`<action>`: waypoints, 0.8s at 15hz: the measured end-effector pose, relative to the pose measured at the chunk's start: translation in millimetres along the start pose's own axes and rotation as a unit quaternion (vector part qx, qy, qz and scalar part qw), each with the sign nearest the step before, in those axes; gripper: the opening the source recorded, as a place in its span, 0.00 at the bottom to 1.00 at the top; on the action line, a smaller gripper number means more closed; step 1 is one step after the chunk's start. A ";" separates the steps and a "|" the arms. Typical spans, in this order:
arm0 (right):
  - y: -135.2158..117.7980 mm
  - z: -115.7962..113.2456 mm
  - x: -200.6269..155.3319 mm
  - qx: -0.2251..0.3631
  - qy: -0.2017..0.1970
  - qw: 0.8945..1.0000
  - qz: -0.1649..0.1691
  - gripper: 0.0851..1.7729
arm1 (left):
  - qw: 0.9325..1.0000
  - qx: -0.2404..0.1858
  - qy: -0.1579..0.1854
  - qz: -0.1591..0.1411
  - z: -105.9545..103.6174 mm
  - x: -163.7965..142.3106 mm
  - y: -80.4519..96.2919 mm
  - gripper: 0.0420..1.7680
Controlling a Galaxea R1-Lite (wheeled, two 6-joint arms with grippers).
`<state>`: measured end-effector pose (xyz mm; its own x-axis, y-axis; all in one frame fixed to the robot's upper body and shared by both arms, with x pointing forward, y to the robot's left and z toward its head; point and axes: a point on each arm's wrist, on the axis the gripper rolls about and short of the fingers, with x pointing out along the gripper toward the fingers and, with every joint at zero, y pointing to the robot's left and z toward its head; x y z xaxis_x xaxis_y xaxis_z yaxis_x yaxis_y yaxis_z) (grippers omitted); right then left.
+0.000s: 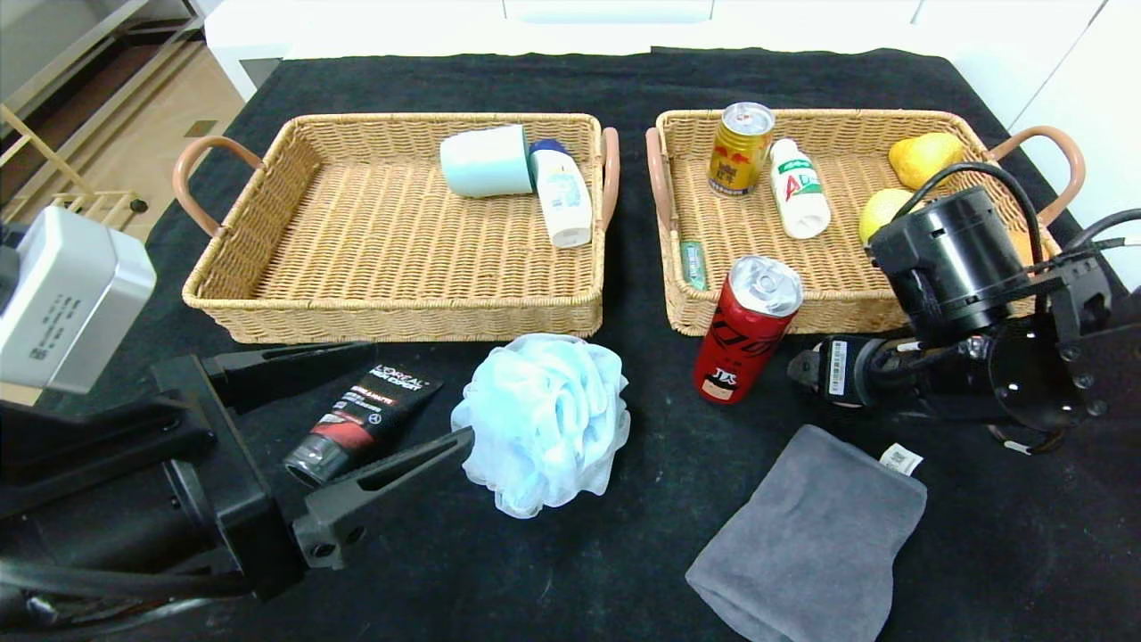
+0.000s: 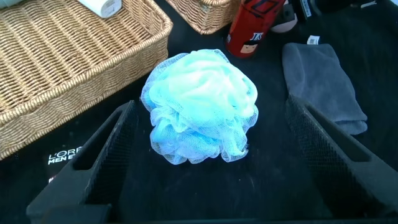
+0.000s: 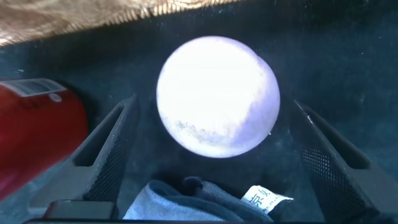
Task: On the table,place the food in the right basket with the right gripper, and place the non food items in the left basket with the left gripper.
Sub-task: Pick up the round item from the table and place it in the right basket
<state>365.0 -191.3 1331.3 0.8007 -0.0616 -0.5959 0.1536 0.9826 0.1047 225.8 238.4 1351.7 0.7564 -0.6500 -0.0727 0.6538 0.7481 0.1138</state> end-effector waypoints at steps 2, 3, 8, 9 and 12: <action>0.6 -1.4 4.2 -0.002 0.004 1.000 -0.003 0.84 | 1.000 0.000 0.000 0.000 -0.1 0.0 -0.2 0.97; 0.6 -1.7 5.5 -0.001 0.005 1.000 -0.005 0.75 | 1.000 0.000 0.001 -0.001 -0.1 0.0 -0.2 0.97; 1.2 -3.3 11.4 -0.003 0.010 1.000 -0.010 0.40 | 1.000 0.000 0.003 -0.002 -0.6 0.0 -0.4 0.97; 1.3 -3.6 12.1 -0.003 0.011 1.000 -0.010 0.34 | 1.000 0.000 0.003 -0.002 -0.6 0.0 -0.4 0.97; 1.7 -4.2 13.5 -0.004 0.012 1.000 -0.011 0.04 | 1.000 0.000 0.003 -0.002 -0.9 0.0 -0.4 0.97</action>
<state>373.6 -189.7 1320.1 0.7829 -0.0793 -0.6171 0.1668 0.9823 0.0854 225.6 238.3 1350.8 0.7542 -0.6518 -0.0799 0.6565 0.7457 0.1141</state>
